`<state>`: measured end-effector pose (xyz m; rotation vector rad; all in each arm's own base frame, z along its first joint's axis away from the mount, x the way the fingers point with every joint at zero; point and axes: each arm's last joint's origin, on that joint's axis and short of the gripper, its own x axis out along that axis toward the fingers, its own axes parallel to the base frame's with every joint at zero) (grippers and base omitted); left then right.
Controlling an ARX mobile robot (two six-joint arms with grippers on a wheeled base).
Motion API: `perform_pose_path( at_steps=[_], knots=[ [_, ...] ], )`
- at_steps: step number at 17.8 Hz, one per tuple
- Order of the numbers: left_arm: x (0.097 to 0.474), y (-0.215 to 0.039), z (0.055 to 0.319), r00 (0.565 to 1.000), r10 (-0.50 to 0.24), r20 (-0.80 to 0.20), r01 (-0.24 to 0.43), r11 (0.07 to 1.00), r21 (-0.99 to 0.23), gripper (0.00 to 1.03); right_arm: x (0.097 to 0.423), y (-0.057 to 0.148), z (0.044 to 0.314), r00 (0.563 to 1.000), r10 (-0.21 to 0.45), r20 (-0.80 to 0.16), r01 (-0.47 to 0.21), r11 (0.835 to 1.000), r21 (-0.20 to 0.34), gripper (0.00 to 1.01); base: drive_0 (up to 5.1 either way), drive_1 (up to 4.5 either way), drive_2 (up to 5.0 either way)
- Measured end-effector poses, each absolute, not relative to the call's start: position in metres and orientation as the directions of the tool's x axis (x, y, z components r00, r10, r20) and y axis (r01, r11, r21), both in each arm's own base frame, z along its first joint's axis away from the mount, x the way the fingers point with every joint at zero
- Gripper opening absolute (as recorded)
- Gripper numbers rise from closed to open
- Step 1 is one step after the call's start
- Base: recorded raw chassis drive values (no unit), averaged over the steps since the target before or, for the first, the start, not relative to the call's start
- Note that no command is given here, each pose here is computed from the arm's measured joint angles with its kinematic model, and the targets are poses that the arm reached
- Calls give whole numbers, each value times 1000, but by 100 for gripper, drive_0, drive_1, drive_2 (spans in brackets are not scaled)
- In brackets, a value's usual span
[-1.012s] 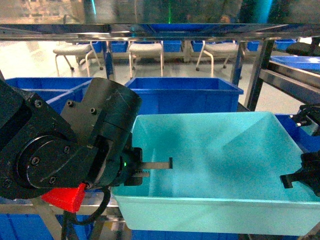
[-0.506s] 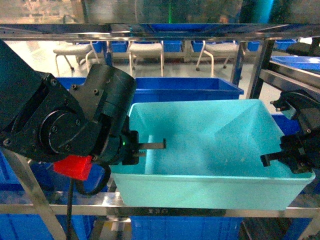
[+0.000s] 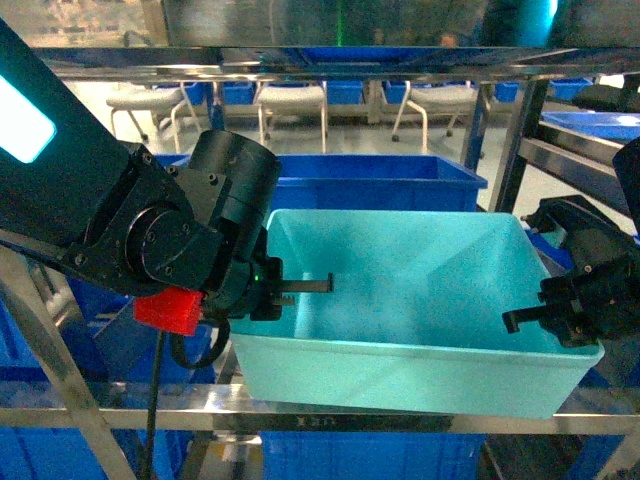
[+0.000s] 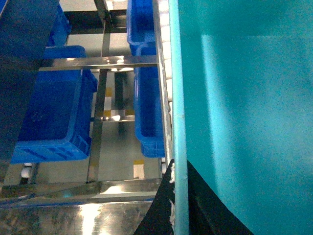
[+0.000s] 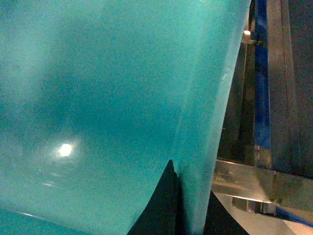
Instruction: Organize blue bins on left shelf correctly
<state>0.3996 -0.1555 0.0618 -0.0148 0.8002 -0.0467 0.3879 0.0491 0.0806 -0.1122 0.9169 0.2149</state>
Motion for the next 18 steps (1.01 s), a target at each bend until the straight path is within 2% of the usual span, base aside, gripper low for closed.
perform_pose_path(
  at_steps=[3, 7, 8, 9, 12, 15, 16, 17, 18],
  knots=[
    [407, -156, 58, 694, -51, -718, 42, 999, -31, 2, 395, 48, 81, 598, 134, -790, -231, 973, -9, 2, 0, 0, 0],
    [409, -154, 54, 683, -35, -729, 36, 999, -15, 2, 399, 49, 73, 583, 140, -801, -238, 971, -4, 2, 0, 0, 0],
    [409, -154, 54, 685, -32, -728, 34, 999, -12, 4, 399, 49, 74, 584, 140, -799, -238, 971, -4, 2, 0, 0, 0],
    [410, -155, 56, 694, -21, -720, 29, 1000, -1, 15, 400, 49, 74, 584, 149, -798, -265, 964, -14, 7, 0, 0, 0],
    [414, -158, 60, 708, -48, -704, 47, 999, -20, 44, 399, 55, 75, 573, 203, -794, -345, 939, -9, 38, 0, 0, 0],
    [412, -166, 61, 707, -68, -704, 75, 997, -21, 77, 398, 61, 75, 567, 226, -792, -379, 925, -7, 69, 0, 0, 0],
    [412, -165, 61, 708, -67, -703, 78, 997, -17, 96, 399, 60, 75, 574, 234, -785, -382, 924, -4, 91, 0, 0, 0],
    [412, -164, 62, 711, -65, -701, 76, 997, -16, 97, 401, 60, 78, 595, 238, -768, -382, 924, -9, 98, 0, 0, 0],
    [407, -163, 69, 726, -54, -686, 62, 998, -13, 98, 402, 60, 86, 618, 257, -743, -397, 918, -12, 98, 0, 0, 0]
  ],
)
